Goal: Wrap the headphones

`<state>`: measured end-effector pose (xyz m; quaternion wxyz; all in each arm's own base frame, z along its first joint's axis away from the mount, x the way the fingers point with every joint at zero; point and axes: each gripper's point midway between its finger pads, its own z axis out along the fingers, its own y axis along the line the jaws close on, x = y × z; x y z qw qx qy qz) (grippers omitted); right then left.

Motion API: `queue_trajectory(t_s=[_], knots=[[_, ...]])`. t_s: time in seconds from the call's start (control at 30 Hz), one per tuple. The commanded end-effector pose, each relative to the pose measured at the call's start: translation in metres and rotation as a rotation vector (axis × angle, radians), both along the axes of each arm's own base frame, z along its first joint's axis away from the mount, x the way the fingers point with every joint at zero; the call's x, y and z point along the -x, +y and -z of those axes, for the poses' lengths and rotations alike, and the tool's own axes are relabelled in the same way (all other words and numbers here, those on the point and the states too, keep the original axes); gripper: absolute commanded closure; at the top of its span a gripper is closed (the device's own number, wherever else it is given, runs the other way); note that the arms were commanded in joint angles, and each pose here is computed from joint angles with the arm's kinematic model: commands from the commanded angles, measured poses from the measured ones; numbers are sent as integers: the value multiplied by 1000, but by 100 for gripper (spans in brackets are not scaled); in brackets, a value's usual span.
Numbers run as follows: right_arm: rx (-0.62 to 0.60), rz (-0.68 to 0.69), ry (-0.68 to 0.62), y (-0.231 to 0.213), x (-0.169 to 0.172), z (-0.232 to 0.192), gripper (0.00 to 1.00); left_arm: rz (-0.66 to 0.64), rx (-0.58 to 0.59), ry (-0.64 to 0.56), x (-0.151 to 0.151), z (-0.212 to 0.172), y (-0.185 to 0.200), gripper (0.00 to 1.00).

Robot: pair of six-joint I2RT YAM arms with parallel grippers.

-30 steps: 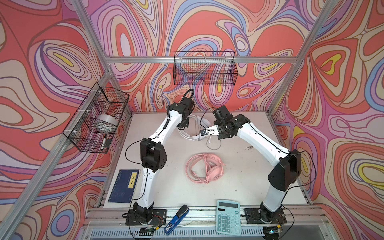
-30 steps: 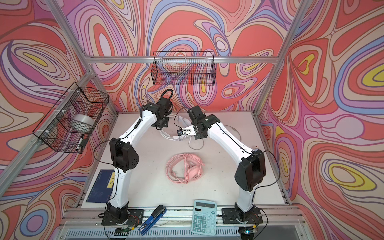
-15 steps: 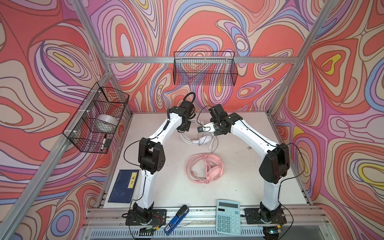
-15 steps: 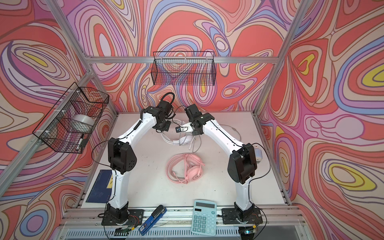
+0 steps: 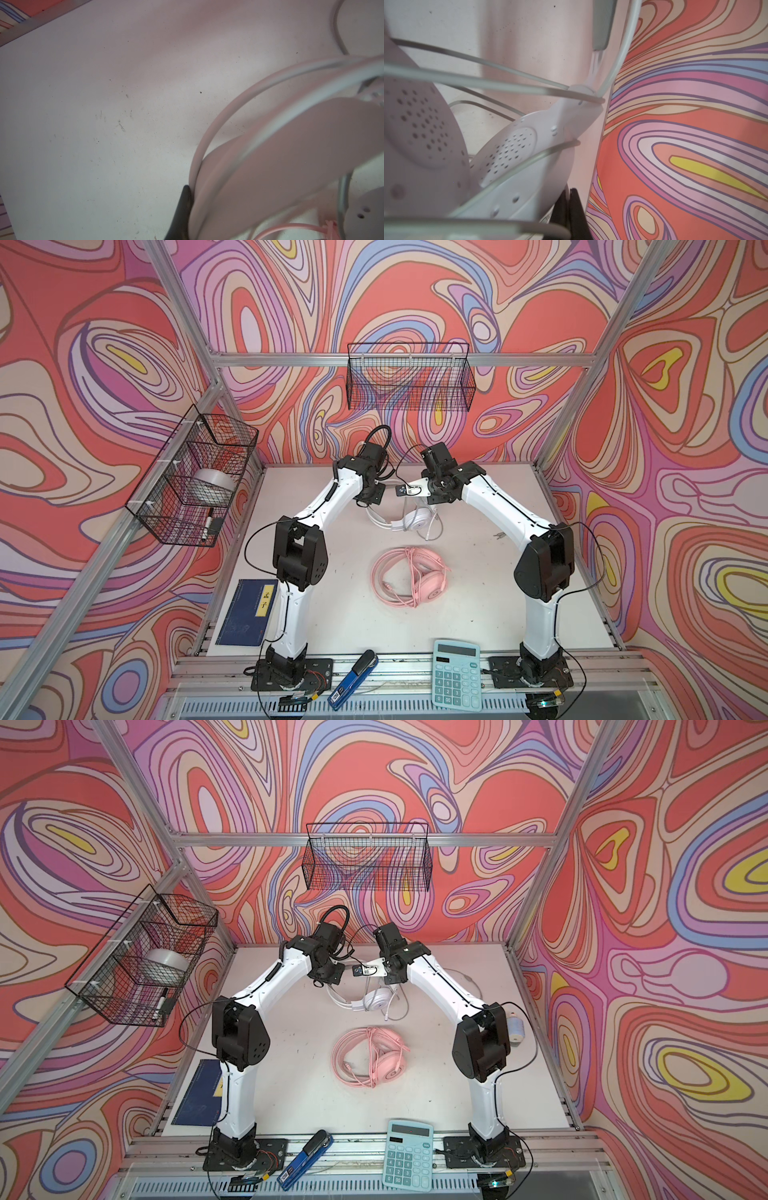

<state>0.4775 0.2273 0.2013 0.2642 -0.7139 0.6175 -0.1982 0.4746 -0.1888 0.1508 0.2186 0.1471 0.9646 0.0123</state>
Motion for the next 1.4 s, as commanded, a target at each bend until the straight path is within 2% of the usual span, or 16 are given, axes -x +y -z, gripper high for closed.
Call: queue_trajectory(t_s=[0.0,0.3,0.37,0.63,0.9,1.03,1.23,1.37], knots=[[-85,22,-53,4,-22,-12,100,104,47,-1,15,-21,-11,100],[-116,12,-26,6,-38,-5,96,123,62,-1,22,-20,-12,100],[-137,14,-16,7,-41,-3,92,124,67,-1,22,-21,-12,100],[-256,74,41,8,-54,7,87,158,95,0,24,-22,-19,100],[-324,132,79,11,-61,14,84,170,115,5,23,-19,-21,100],[-441,224,94,4,-70,9,81,145,177,26,23,-19,-20,100],[-688,474,46,-28,-86,-17,79,119,248,23,21,-25,-14,100],[-789,647,81,-51,-85,-21,79,116,276,20,20,-26,-13,100]])
